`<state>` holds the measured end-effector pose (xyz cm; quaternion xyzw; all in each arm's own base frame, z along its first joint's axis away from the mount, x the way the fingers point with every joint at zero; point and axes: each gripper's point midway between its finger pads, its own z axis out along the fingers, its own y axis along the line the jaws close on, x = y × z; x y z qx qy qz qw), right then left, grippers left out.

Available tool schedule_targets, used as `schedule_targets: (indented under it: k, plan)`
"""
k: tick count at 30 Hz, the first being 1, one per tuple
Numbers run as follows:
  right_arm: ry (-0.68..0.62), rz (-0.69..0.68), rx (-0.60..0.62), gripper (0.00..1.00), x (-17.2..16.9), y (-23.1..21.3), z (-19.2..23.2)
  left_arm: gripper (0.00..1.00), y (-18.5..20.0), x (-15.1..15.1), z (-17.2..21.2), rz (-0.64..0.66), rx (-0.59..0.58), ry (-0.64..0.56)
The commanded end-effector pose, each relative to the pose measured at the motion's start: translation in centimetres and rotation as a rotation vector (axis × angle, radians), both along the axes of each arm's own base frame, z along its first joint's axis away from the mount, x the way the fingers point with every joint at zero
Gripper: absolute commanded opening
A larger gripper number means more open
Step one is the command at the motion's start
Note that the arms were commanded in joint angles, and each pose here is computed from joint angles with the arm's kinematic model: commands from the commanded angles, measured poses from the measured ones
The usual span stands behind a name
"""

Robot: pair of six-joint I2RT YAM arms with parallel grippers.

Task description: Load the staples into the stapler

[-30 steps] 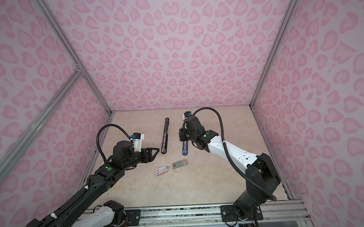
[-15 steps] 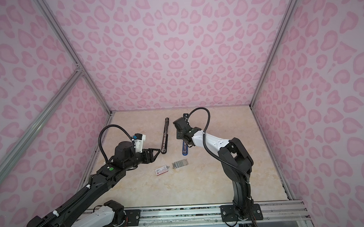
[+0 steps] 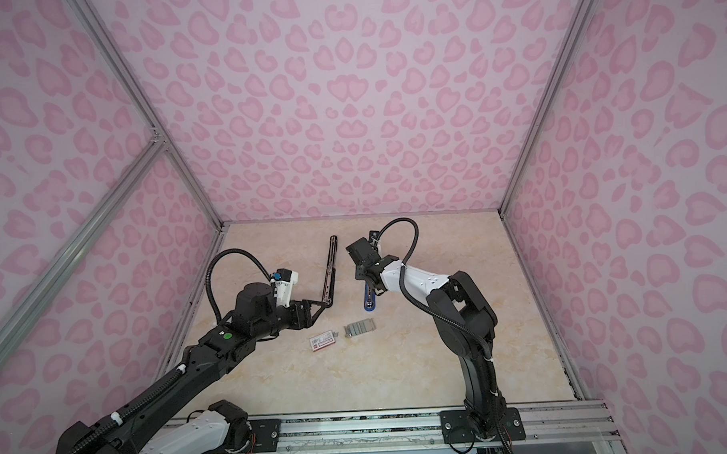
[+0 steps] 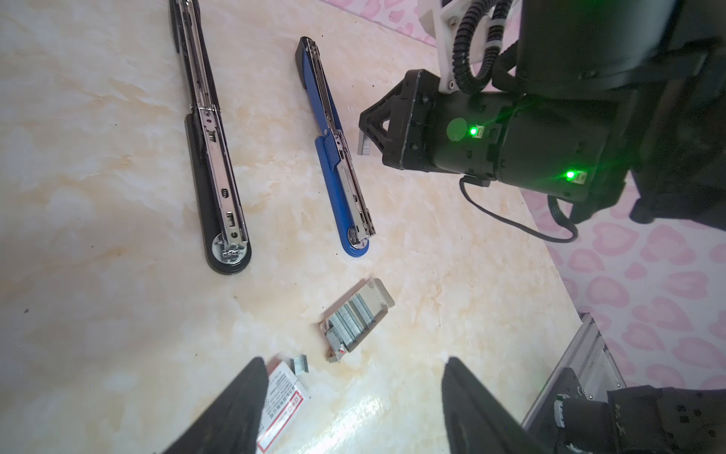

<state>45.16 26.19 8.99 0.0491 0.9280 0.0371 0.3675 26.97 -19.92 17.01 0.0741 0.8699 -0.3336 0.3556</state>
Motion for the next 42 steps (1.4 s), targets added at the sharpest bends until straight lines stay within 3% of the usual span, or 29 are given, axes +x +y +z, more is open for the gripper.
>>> schedule_targets:
  k: [1,42]
  plan:
    - [0.006,-0.01,-0.015,0.15,0.2,-0.2,-0.8,0.73,-0.4,0.3,0.8,-0.014,-0.011,-0.029]
    - [0.048,0.014,-0.045,0.16,0.0,0.7,-3.4,0.72,-0.2,0.0,0.1,-0.008,0.0,-0.016]
